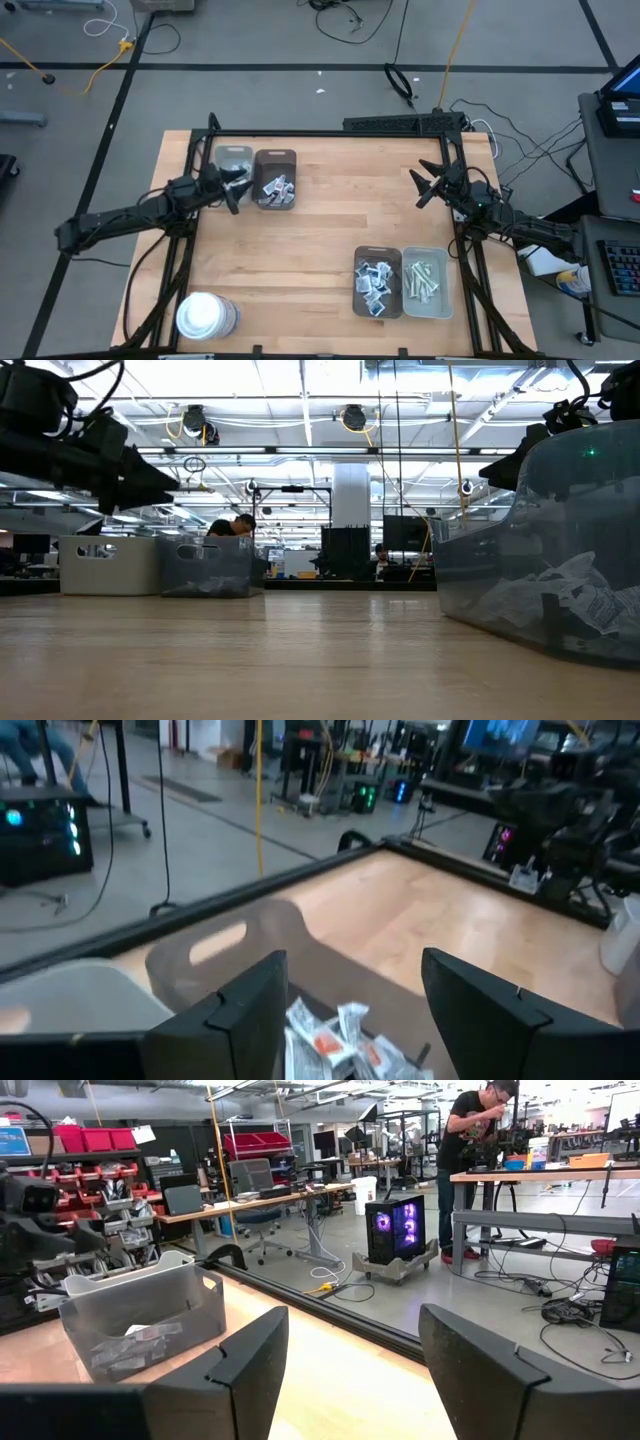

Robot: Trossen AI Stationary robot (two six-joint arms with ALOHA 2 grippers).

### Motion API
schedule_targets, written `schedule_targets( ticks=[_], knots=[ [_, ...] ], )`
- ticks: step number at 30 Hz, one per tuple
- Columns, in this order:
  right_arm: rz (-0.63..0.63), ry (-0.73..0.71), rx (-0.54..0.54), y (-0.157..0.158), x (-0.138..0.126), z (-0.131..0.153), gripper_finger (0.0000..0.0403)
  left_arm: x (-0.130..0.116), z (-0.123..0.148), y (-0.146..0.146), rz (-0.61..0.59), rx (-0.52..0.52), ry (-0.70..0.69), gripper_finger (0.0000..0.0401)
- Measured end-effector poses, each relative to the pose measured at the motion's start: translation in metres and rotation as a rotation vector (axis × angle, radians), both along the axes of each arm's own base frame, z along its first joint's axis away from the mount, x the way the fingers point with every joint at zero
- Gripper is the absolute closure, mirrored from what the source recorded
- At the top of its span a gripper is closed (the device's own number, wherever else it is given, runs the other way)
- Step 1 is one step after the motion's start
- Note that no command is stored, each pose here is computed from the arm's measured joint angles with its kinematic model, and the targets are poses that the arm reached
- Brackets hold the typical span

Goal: Pick & Place First Aid Supplies
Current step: Return to Home Position

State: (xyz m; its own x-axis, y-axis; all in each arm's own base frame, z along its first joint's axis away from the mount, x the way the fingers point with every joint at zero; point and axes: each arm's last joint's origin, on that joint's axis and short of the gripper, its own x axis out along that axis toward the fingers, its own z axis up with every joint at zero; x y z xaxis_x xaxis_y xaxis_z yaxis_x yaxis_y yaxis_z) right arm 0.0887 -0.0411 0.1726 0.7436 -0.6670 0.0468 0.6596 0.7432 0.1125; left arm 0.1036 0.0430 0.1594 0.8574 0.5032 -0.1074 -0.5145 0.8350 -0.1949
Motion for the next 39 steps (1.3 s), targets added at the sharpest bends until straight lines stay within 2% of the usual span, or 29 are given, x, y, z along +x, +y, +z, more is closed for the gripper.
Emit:
schedule_targets(
  ticks=[11,39],
  knots=[
    [0.000,0.000,0.000,0.000,0.000,0.000,0.0181,-0.009,0.013,-0.003,0.001,0.107,-0.105,0.0164],
    [0.001,0.000,0.000,0.000,0.000,0.000,0.0182,-0.014,0.015,-0.005,0.002,0.103,-0.148,0.0164]
  ],
)
